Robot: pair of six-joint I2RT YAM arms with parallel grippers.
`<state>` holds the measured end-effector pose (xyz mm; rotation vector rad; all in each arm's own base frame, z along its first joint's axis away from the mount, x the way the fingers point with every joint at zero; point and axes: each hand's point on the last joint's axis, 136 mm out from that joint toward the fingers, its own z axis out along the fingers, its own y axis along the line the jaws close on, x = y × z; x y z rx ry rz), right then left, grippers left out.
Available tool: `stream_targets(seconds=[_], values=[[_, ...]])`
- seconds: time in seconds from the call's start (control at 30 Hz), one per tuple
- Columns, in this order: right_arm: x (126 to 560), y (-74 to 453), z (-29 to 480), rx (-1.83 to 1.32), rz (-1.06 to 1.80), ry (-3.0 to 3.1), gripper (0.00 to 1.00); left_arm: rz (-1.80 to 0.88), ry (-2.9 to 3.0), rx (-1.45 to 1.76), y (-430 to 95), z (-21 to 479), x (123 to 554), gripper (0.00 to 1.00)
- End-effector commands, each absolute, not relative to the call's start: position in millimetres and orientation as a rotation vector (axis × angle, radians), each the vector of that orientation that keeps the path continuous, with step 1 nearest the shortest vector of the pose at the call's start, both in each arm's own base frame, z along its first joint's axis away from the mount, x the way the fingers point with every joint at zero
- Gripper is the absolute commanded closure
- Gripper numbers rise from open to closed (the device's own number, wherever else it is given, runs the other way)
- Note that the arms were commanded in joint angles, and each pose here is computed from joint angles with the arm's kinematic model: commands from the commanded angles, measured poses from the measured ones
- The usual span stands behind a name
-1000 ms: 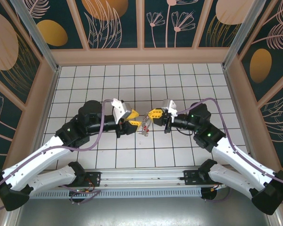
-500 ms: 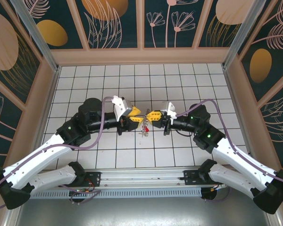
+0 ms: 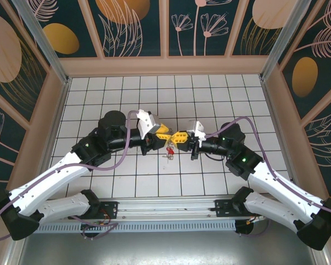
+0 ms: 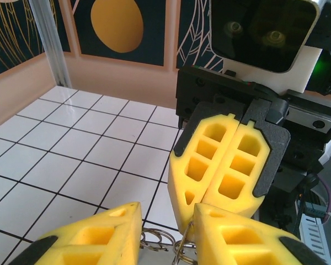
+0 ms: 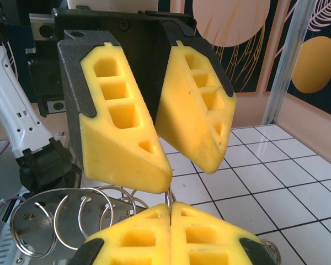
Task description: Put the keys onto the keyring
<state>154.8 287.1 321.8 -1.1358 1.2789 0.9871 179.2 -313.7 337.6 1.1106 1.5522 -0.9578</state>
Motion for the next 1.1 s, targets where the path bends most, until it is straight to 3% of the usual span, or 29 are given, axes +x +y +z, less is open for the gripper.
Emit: stream_targets(seconds=[0.0, 0.63, 0.87, 1.07], values=[[146, 286, 342, -1.129, 1.000, 1.181, 1.00, -0.950, 1.519, 1.130, -314, 346, 176, 0.69], [138, 284, 353, -1.121, 1.044, 1.145, 1.00, -0.925, 1.548, 1.121, -307, 334, 175, 0.70], [136, 284, 357, -1.115, 1.065, 1.123, 1.00, -0.935, 1.555, 1.138, -306, 333, 172, 0.80], [133, 285, 361, -1.123, 1.088, 1.113, 1.00, -0.944, 1.552, 1.153, -306, 333, 169, 0.79]])
